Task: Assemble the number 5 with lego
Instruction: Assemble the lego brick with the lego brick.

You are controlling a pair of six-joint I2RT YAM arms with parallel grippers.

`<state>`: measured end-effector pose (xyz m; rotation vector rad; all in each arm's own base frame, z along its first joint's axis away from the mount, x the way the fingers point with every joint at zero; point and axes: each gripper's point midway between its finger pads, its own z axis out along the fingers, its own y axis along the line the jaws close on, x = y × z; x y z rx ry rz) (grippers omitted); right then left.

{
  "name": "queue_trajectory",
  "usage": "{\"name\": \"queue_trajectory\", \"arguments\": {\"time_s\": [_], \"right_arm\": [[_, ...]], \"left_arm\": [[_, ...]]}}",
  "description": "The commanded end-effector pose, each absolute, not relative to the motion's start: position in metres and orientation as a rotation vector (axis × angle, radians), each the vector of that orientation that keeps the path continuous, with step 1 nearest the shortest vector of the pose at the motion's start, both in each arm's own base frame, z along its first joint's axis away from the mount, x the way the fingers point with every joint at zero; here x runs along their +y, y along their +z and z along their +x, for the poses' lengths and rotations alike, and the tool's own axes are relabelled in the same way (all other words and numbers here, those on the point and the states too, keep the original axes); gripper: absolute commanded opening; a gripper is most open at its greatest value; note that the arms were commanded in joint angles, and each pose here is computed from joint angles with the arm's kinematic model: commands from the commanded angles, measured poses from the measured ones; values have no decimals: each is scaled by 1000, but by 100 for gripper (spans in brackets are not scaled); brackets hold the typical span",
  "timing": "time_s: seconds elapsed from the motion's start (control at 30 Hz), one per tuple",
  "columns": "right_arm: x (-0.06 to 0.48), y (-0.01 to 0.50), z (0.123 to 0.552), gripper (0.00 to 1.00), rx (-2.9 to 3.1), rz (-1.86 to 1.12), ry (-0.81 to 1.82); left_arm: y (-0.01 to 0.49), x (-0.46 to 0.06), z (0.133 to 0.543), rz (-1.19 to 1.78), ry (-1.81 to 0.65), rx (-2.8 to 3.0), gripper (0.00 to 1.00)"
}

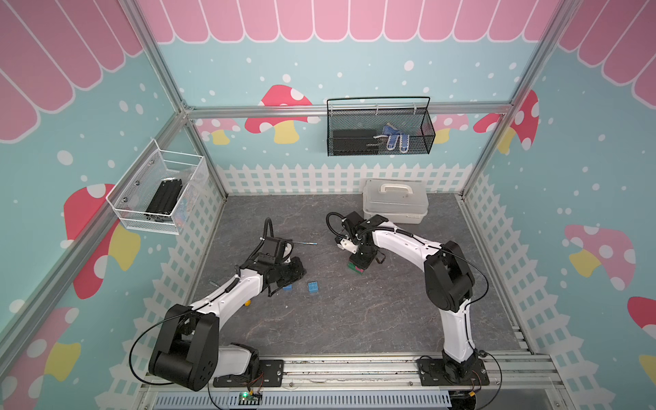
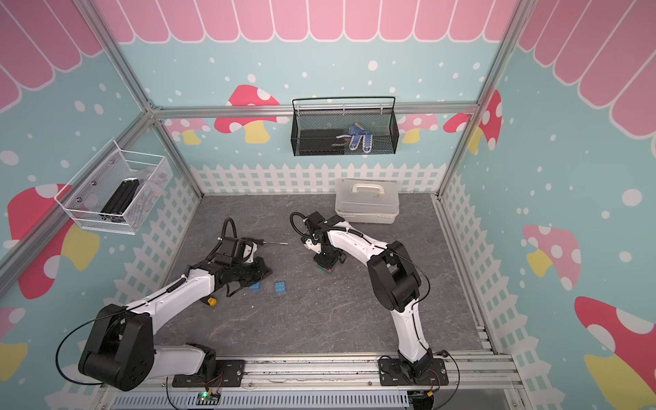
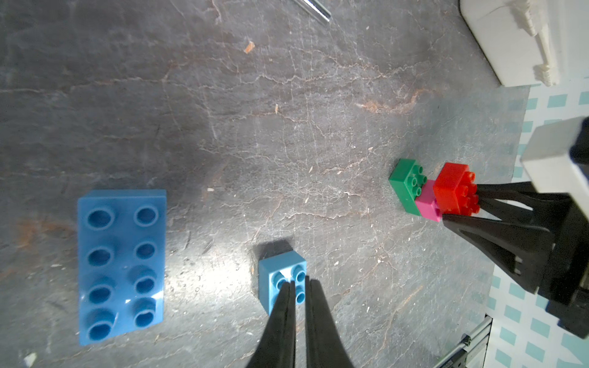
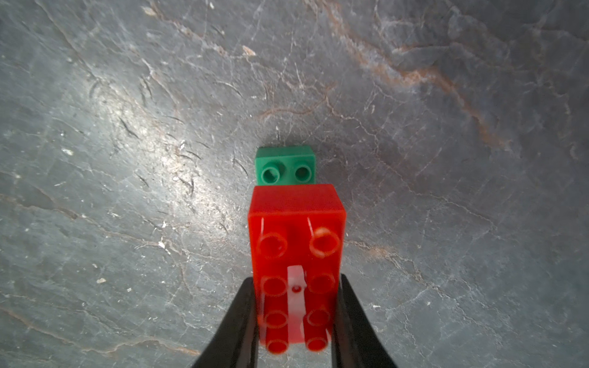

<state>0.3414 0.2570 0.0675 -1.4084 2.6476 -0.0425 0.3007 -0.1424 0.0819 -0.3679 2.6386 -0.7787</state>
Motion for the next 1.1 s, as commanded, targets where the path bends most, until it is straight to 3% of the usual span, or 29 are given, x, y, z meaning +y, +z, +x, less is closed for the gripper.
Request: {"name": "queue_trajectory", "arguments": {"time_s": [0.0,1.07], "right_arm": [[260,72,334,0,2618,-1450,-6],[259,34,327,0,2687,-1485,3]], "left_arm": [[77,-142,300,-379,-790,2645,11],[81,-143,301,-382,-803,2632,10]]}}
